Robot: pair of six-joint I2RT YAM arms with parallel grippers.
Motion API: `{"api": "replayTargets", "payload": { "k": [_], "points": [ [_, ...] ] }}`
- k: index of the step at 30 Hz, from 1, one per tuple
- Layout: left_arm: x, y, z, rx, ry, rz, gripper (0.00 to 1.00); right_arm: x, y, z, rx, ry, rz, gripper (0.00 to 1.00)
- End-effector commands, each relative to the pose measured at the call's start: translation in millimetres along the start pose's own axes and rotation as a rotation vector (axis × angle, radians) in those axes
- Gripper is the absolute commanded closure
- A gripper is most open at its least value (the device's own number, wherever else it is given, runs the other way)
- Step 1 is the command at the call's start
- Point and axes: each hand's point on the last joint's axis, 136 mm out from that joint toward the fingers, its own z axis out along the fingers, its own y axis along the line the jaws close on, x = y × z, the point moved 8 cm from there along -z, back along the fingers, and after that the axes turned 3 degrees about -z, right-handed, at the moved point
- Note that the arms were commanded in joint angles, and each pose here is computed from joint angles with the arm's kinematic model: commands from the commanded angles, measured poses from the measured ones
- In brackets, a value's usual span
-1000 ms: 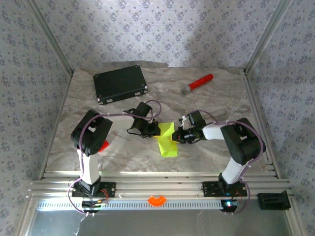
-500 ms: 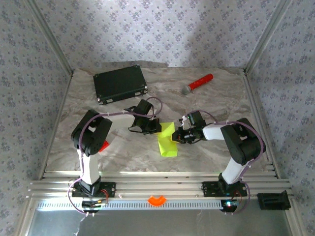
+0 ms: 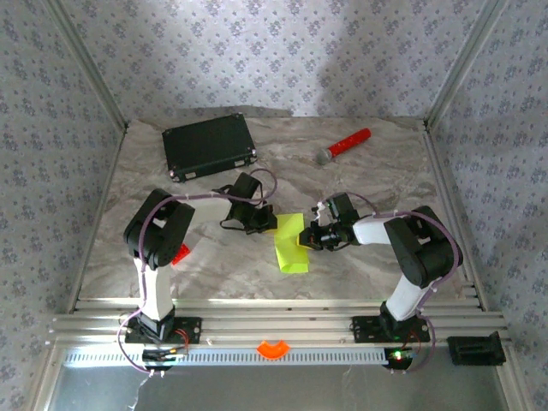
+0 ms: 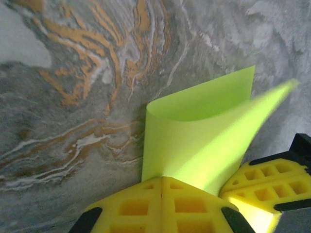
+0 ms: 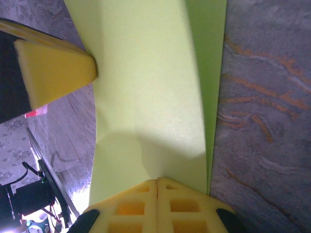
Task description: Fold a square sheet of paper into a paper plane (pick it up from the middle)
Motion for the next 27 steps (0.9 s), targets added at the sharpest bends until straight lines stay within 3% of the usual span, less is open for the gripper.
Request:
{"api": "replayTargets", "payload": {
  "k": [1,6,12,27],
  "points": [
    [-6.0,-25.7,-19.9,0.075,-0.029,0.068,0.98,38.4,-50.7,0.3,0.250,0.097,0.174,1.00],
    [-0.5,-35.8,-13.1,0.114,0.018,0.135,0.98,38.5,-51.6,0.2,0.253,0.093,0.178,1.00],
    [-9.0,-10.4,9.6,0.081,0.036,0.073,0.98,38.9,-52.0,1.3,0.250,0.098,0.181,1.00],
    [-38.8,21.9,3.9,0.030,-0.118,-0.098,0.99,42.6,-54.5,1.5,0.244,0.096,0.187,1.00]
  ]
}}
